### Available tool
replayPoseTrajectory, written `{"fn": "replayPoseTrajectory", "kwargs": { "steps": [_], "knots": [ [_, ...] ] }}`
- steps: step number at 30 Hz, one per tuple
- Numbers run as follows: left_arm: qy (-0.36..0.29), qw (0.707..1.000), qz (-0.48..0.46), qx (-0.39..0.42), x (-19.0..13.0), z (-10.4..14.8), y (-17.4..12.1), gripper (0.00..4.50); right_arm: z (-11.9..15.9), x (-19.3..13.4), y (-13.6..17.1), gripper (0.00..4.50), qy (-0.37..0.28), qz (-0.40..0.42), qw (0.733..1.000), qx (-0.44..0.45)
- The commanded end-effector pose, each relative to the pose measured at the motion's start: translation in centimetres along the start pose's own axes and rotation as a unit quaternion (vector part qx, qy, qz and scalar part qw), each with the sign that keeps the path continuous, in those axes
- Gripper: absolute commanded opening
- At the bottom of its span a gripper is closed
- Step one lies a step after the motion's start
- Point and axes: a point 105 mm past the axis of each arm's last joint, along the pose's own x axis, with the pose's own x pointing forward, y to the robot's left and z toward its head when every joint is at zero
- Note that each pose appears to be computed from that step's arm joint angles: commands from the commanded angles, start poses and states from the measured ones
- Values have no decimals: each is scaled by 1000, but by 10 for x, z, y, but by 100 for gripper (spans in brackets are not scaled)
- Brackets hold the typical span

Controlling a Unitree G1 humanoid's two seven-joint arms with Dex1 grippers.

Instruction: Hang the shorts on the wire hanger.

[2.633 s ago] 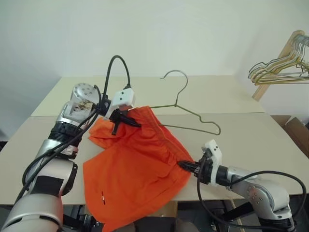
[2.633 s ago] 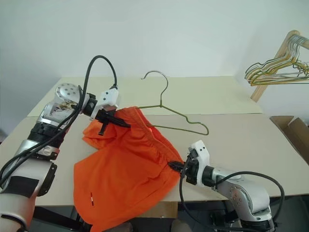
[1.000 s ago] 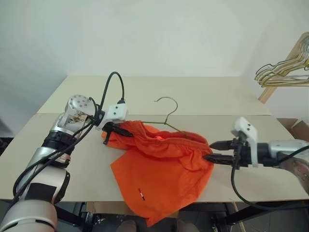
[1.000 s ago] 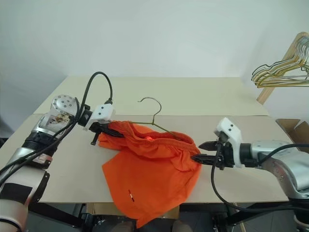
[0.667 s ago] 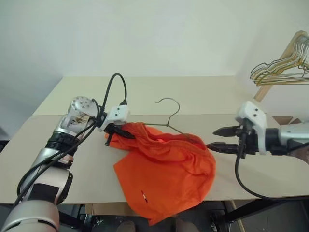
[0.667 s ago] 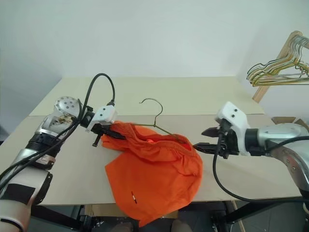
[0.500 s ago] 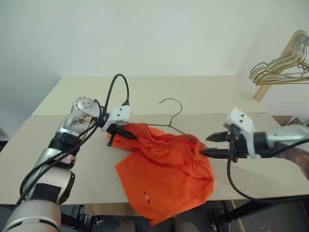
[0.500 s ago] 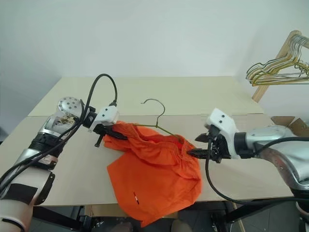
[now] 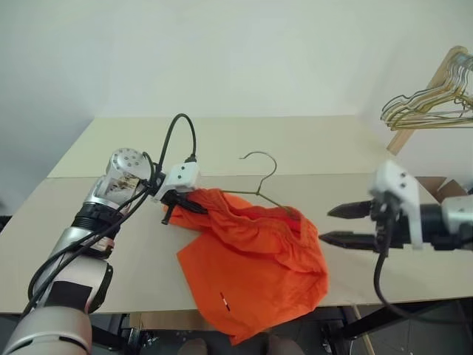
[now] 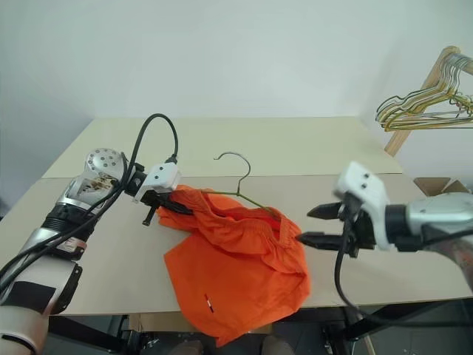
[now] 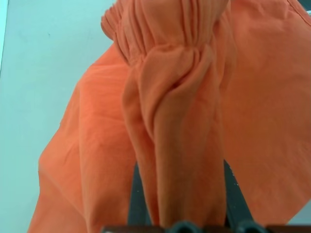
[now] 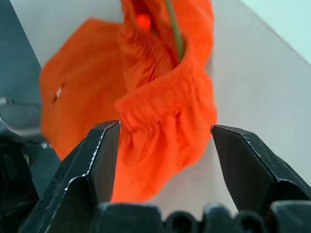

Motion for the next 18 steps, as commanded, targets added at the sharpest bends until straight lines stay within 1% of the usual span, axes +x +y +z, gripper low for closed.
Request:
{"fn": "replayPoseTrajectory", "kwargs": {
  "steps": [1,4,8,11,13,16,18],
  "knots": [
    [-9,1000,20,15,-13,11,7,0,-2,8,-3,351,27,-69,996,-58],
    [-8,1000,19,13,-14,11,6,0,-8,15,-9,351,49,-121,988,-83],
    [-8,1000,19,12,-16,11,7,0,-3,20,-15,351,31,-157,984,-72],
    [-7,1000,19,11,-17,12,7,0,2,24,-14,351,23,-169,983,-73],
    [-6,1000,19,12,-17,12,8,0,3,27,-13,351,22,-173,982,-74],
    [-6,1000,20,13,-18,13,9,0,6,26,2,351,7,-132,988,-77],
    [-5,1000,20,12,-19,12,8,0,6,21,6,351,-12,-108,992,-65]
  ]
}}
